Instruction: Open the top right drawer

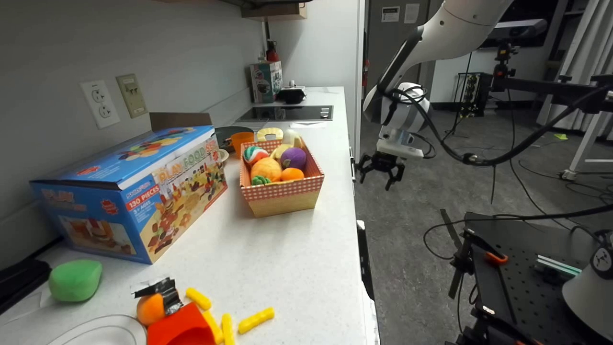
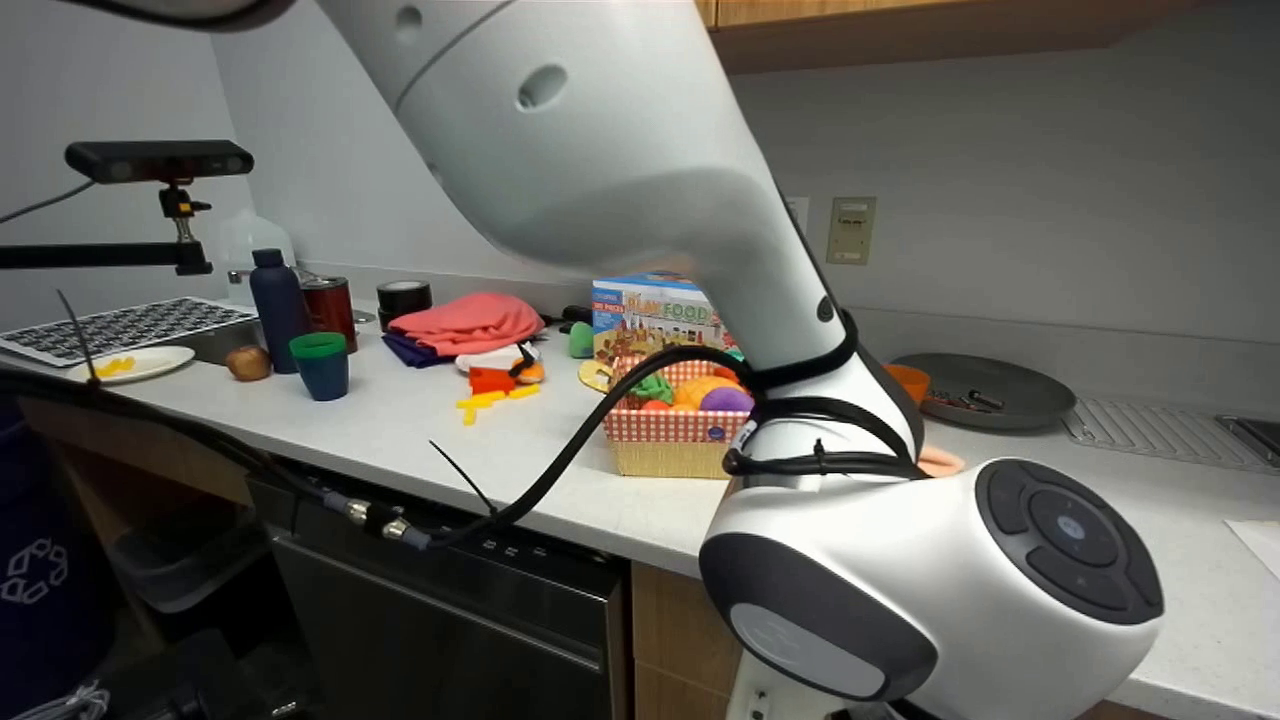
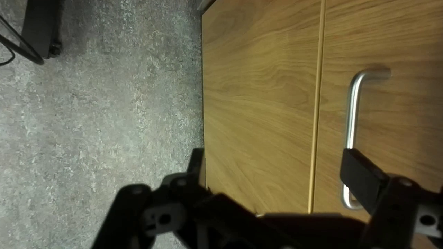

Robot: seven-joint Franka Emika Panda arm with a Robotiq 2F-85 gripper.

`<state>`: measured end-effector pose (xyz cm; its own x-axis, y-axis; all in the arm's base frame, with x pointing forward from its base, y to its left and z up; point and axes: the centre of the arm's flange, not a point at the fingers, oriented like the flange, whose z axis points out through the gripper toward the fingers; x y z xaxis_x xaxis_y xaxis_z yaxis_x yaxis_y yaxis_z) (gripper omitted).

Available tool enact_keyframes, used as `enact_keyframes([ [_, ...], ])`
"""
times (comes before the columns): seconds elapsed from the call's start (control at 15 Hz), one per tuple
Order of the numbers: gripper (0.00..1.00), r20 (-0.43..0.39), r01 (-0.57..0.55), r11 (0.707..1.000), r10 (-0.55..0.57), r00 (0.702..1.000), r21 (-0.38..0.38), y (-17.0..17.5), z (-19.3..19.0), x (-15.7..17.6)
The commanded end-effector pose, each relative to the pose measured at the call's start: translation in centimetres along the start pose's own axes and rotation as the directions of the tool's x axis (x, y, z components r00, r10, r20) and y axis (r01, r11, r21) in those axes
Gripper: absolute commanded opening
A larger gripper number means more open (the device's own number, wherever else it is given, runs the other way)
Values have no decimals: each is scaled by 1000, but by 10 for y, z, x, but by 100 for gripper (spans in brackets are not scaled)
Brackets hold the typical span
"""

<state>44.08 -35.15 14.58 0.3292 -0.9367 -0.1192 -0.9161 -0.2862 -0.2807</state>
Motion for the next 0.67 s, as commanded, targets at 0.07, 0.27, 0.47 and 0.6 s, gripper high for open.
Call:
enact_keyframes([
  [0.07, 100, -9, 27, 998, -27, 1000, 63, -6, 21, 12],
  [0.27, 100, -7, 40, 995, -39, 999, 90, -12, 26, 12],
  [0.47, 100, -12, 35, 994, -34, 999, 107, -16, 33, 15],
  [0.6, 100, -9, 21, 994, -21, 1000, 103, -15, 41, 16],
])
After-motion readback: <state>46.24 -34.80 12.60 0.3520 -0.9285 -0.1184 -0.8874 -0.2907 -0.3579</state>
